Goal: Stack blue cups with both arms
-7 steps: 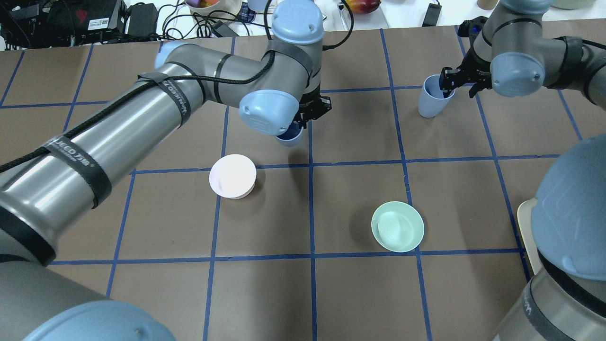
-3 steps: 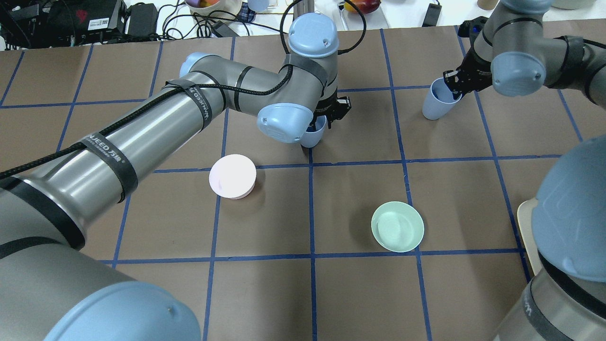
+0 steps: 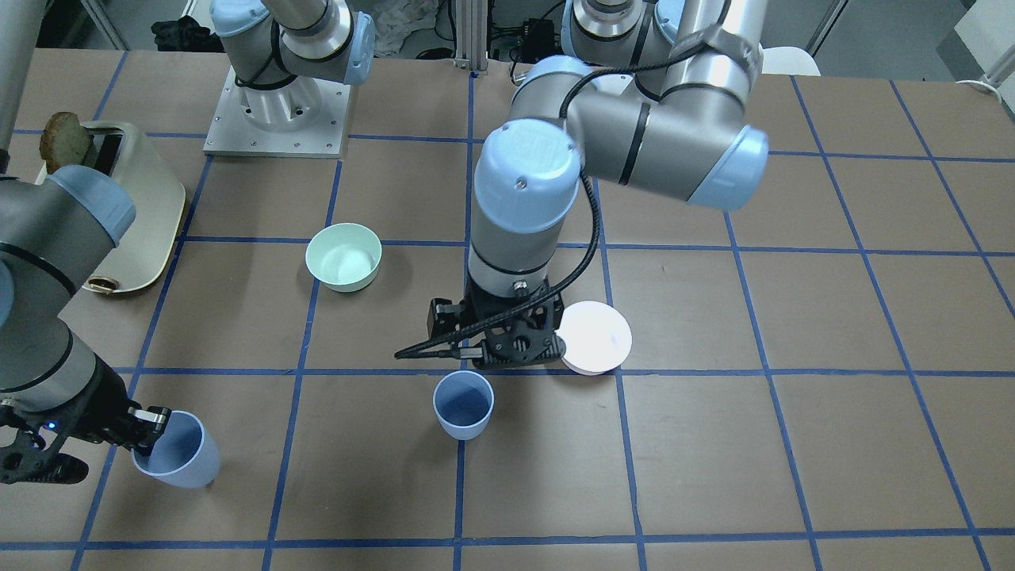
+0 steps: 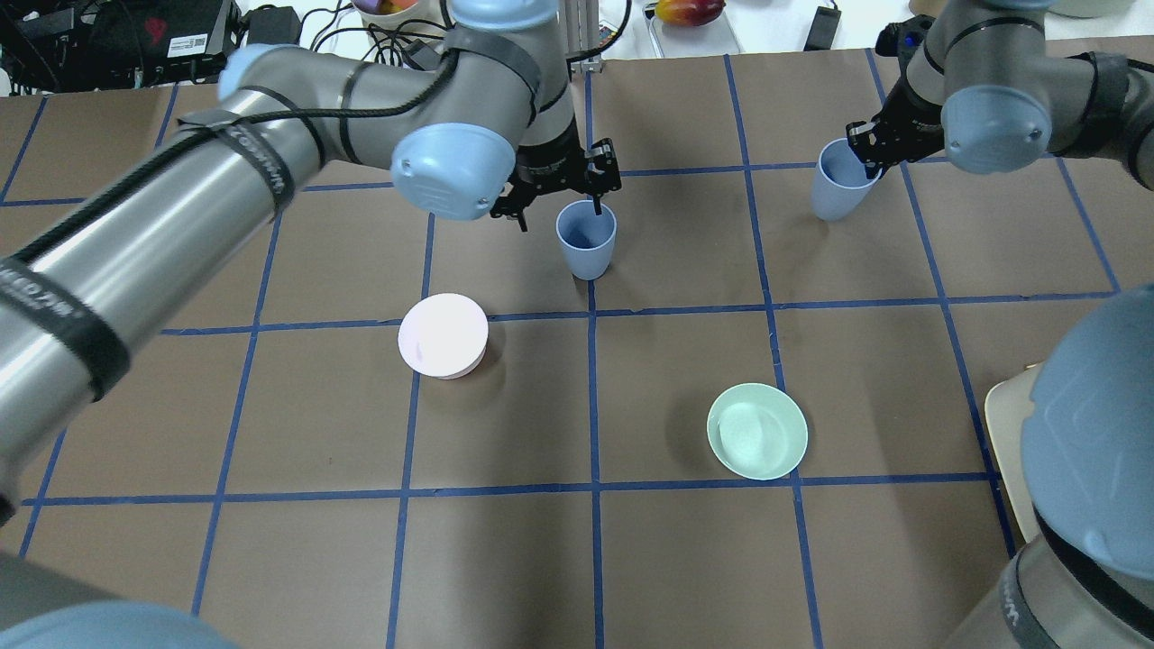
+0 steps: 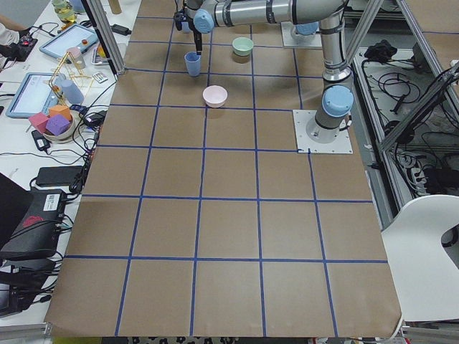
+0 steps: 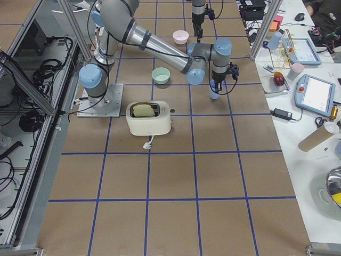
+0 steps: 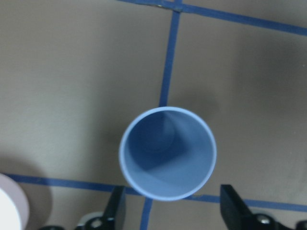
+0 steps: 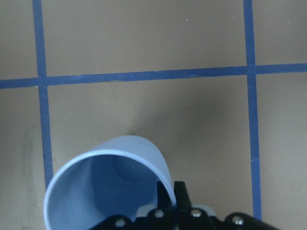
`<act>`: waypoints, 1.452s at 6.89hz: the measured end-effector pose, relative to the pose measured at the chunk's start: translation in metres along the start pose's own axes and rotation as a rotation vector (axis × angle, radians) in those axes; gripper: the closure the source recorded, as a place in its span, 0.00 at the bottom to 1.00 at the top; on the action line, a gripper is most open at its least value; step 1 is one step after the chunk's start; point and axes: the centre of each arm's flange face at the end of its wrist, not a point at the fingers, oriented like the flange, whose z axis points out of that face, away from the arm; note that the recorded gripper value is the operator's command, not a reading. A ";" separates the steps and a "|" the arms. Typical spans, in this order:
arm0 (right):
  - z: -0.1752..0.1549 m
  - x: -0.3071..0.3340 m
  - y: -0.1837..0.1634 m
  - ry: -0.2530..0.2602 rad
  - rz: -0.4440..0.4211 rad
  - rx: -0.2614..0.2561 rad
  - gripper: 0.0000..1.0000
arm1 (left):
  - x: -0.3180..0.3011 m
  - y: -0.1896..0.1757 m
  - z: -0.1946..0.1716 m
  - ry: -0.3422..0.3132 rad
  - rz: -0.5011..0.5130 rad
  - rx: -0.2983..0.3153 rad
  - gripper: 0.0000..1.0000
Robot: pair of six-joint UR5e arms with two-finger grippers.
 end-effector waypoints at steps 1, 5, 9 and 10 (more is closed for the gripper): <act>-0.017 -0.013 0.006 -0.004 0.018 -0.010 1.00 | -0.036 0.020 -0.040 -0.030 0.030 -0.080 0.06; -0.095 -0.158 0.039 -0.014 0.129 -0.105 1.00 | -0.103 0.118 -0.136 -0.054 0.129 -0.178 0.00; -0.105 -0.266 0.079 -0.090 0.206 -0.164 1.00 | -0.135 0.062 -0.148 -0.046 0.125 0.108 0.00; -0.104 -0.277 0.084 -0.102 0.206 -0.170 1.00 | -0.138 0.059 -0.149 -0.046 0.120 0.117 0.00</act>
